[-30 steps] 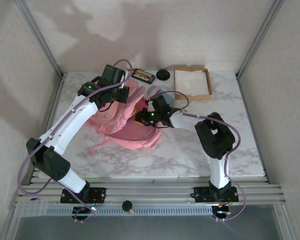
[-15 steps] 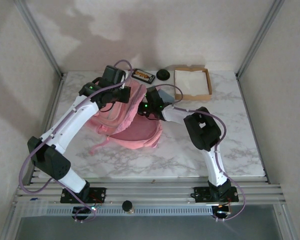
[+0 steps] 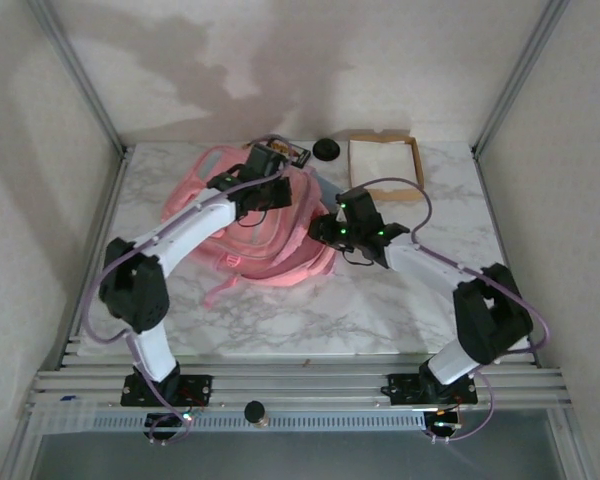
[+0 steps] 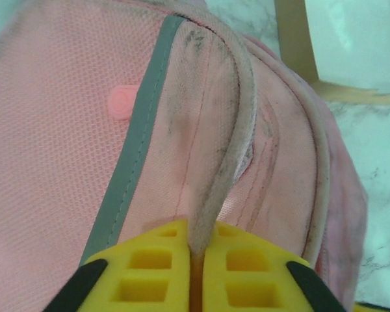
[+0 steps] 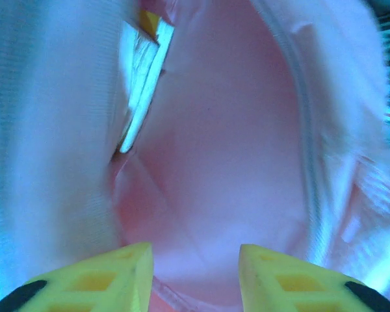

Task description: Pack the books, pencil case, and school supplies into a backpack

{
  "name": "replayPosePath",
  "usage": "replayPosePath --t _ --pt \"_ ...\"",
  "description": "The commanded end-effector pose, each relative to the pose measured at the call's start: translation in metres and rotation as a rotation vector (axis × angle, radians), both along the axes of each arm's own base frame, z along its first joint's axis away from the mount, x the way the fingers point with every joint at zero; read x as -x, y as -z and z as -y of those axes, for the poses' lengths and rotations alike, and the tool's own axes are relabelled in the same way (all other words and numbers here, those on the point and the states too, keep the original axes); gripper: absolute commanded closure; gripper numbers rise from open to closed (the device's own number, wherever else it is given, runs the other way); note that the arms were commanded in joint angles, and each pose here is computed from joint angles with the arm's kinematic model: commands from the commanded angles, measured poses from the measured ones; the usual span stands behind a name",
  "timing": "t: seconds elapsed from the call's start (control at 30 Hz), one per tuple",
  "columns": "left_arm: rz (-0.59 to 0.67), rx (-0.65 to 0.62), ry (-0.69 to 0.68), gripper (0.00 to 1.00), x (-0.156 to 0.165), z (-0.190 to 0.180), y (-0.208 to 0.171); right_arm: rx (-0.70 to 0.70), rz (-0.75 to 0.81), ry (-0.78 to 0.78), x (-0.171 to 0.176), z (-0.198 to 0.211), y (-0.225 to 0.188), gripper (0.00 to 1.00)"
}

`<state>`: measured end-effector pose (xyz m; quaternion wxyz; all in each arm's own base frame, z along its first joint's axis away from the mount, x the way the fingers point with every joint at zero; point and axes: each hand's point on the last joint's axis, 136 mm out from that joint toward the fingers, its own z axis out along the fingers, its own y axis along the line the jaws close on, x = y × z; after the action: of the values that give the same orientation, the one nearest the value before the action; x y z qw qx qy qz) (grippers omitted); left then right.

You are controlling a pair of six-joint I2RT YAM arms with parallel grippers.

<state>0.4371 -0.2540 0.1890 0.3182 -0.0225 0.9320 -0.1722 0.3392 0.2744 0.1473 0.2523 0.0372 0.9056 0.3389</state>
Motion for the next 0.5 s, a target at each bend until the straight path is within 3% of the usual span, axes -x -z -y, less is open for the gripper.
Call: replayPosePath --t 0.0,0.07,0.2,0.33,0.47 --pt "0.052 0.055 0.019 0.75 -0.007 0.026 -0.024 0.173 -0.017 0.015 0.016 0.029 0.012 0.58" --pt "0.046 0.047 0.011 0.59 0.001 0.017 -0.024 0.237 -0.004 0.014 0.024 0.03 0.008 0.57" --pt "0.093 0.194 -0.02 0.44 0.026 -0.015 -0.05 0.266 -0.031 -0.051 0.058 0.001 0.012 0.53" --pt "0.124 0.269 -0.196 0.38 0.055 -0.089 -0.054 0.246 -0.062 -0.134 0.092 -0.053 0.022 0.46" --pt "0.116 0.291 -0.353 0.35 0.084 -0.15 -0.035 0.267 -0.091 -0.184 0.111 -0.107 0.043 0.38"
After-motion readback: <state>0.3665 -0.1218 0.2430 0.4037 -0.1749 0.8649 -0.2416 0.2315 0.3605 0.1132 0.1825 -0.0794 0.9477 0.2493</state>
